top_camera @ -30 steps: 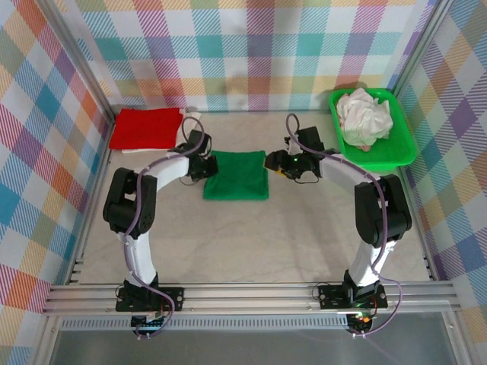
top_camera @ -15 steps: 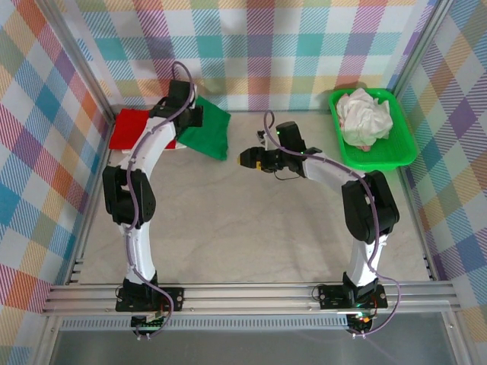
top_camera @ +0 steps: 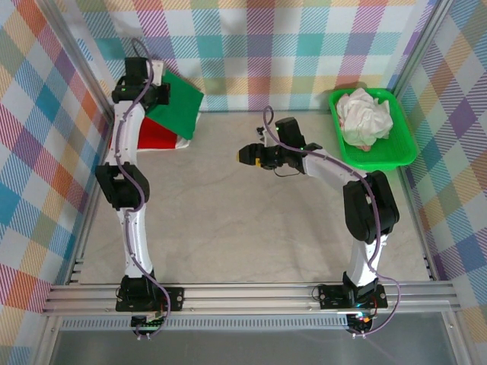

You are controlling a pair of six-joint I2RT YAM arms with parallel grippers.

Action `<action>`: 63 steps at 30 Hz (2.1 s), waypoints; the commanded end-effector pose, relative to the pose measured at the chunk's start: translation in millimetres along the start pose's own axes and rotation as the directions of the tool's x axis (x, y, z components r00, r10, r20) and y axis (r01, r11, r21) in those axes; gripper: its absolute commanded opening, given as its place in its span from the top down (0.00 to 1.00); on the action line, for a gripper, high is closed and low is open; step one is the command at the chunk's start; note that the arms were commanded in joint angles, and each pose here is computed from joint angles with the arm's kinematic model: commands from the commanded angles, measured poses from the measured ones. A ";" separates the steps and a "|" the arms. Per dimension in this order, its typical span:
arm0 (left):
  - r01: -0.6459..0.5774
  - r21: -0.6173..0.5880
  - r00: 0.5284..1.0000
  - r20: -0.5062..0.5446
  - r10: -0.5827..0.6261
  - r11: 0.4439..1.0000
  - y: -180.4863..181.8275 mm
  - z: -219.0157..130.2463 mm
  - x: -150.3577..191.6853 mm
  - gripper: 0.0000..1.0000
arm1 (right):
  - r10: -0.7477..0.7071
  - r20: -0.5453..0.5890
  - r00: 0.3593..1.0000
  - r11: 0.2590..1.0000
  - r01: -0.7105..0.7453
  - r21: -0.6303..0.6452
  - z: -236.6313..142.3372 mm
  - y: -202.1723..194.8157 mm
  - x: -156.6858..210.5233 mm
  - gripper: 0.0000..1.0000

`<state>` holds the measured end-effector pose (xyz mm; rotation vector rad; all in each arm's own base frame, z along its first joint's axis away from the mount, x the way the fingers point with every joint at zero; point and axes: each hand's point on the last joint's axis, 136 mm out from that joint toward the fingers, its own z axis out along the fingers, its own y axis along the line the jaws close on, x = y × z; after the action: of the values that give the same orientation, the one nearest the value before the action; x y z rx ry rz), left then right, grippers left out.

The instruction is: Fold and stack the t-shirts

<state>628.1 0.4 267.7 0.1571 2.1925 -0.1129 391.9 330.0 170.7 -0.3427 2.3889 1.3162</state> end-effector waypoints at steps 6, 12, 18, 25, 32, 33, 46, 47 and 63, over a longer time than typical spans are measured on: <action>0.104 0.050 0.992 0.069 -0.107 0.993 80.3 8.9 3.6 1.00 | 0.024 -0.027 0.999 0.999 -0.022 0.049 -11.5 1.8 14.2 0.29; 0.128 -0.071 0.991 0.040 -0.126 0.989 134.2 35.6 34.7 0.97 | 0.014 -0.021 1.000 0.998 -0.013 0.060 -19.0 8.7 11.6 0.29; 0.121 -0.289 0.988 0.131 -0.086 0.950 164.2 -14.2 -5.8 0.00 | -0.042 0.013 0.999 0.988 0.040 0.152 -30.3 4.1 1.5 0.27; 0.275 -0.351 0.939 0.299 -0.172 0.895 139.6 -149.2 -66.3 0.00 | -0.195 0.140 0.971 0.902 0.121 0.415 -72.0 -12.5 -27.5 0.19; 0.301 -0.079 0.826 0.520 -0.219 0.950 10.7 -217.6 -21.7 0.00 | -0.472 0.370 0.800 0.705 0.090 0.703 -167.4 -42.5 -47.2 0.00; 0.299 -0.054 0.816 0.533 -0.225 0.953 -4.8 -221.7 -2.9 0.00 | -0.484 0.395 0.781 0.693 0.067 0.718 -181.9 -47.3 -44.5 0.00; 0.291 -0.120 0.881 0.421 -0.217 0.949 -42.3 -172.4 215.1 0.00 | -0.580 0.417 0.700 0.504 -0.094 0.858 -261.2 -117.0 32.2 0.00; 0.284 -0.138 0.887 0.414 -0.205 0.949 -40.0 -168.0 226.7 0.00 | -0.574 0.406 0.711 0.492 -0.097 0.865 -261.1 -123.5 37.7 0.00; 0.213 -0.235 0.945 0.295 -0.139 0.948 -27.1 -91.4 282.3 0.00 | -0.535 0.430 0.727 0.573 -0.062 0.817 -250.4 -208.6 36.0 0.00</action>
<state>371.9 10.7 82.8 -0.2203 1.9866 0.0692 358.7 -8.7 80.7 0.1620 2.1049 -0.0361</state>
